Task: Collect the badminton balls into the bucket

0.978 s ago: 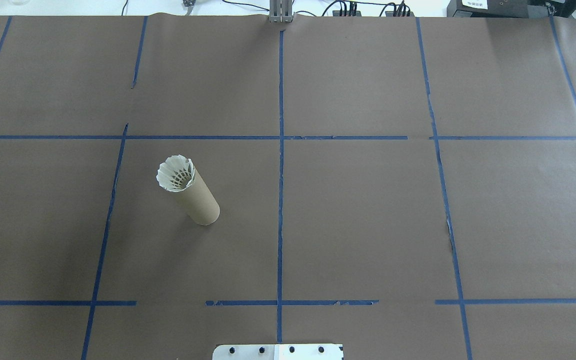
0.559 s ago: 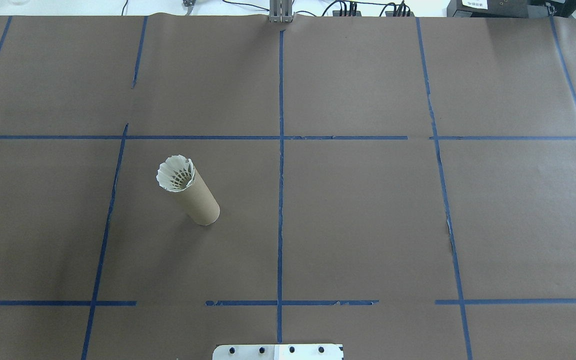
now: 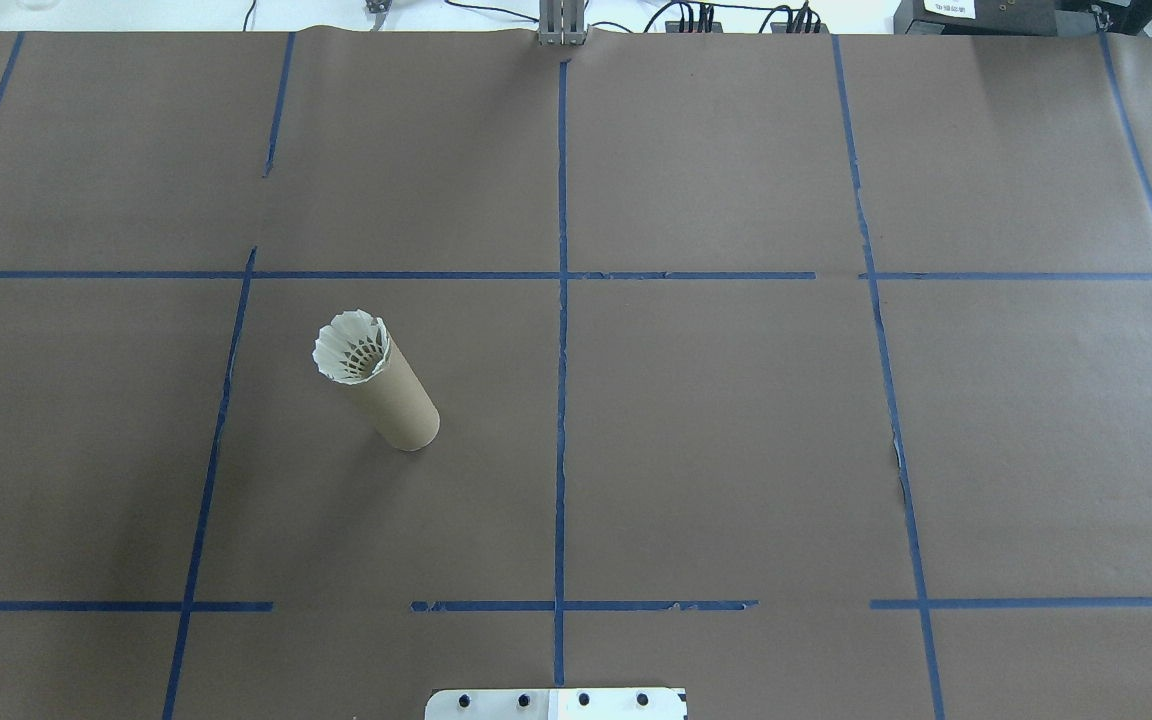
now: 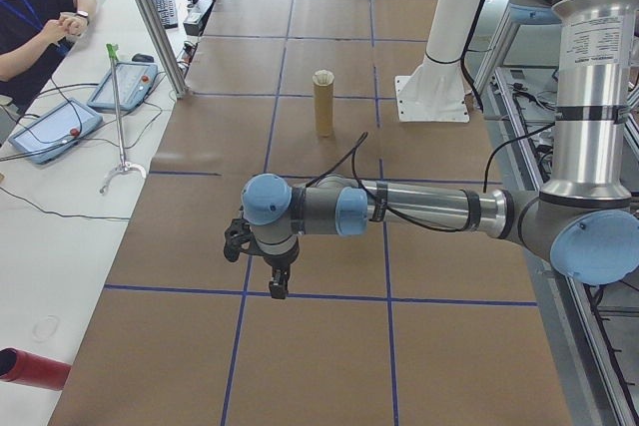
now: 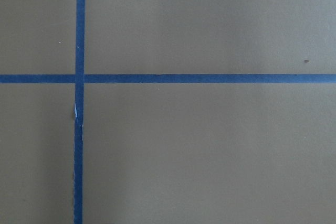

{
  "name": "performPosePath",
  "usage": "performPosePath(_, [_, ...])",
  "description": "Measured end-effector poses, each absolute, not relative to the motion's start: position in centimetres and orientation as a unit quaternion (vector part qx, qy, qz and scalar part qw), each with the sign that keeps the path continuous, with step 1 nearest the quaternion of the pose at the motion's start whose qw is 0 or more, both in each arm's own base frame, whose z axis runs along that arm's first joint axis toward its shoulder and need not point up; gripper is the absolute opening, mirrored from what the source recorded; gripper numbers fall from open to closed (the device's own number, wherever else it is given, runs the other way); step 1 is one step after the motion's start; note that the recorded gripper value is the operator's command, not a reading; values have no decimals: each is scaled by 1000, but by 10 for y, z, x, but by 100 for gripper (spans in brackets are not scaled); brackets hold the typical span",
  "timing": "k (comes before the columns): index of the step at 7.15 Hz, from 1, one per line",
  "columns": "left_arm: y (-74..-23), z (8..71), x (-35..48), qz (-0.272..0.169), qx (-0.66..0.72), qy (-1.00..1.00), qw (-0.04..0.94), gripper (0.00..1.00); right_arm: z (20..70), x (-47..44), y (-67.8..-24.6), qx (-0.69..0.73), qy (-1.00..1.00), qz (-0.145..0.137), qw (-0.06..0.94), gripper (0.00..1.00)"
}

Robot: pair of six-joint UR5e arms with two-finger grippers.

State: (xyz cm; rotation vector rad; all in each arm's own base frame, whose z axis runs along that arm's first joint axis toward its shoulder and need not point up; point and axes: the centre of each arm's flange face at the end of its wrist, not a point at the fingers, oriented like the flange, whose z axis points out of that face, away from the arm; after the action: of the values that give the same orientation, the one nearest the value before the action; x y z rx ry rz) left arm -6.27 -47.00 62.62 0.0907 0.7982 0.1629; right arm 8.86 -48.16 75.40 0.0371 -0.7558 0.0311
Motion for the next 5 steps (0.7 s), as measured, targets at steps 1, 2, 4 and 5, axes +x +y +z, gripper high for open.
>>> performPosePath(1, [-470,625,-62,92,53,387,916,100,754,89,-482,18,-369,15,929,100])
performPosePath(2, [-469,623,-62,97,57,387,915,100,754,89,-482,18,-369,15,929,100])
performPosePath(4, [-468,623,-63,98,58,386,915,100,753,89,-482,19,-369,15,929,100])
performPosePath(5, [-468,622,-63,99,60,386,915,100,753,89,-482,19,-369,15,929,100])
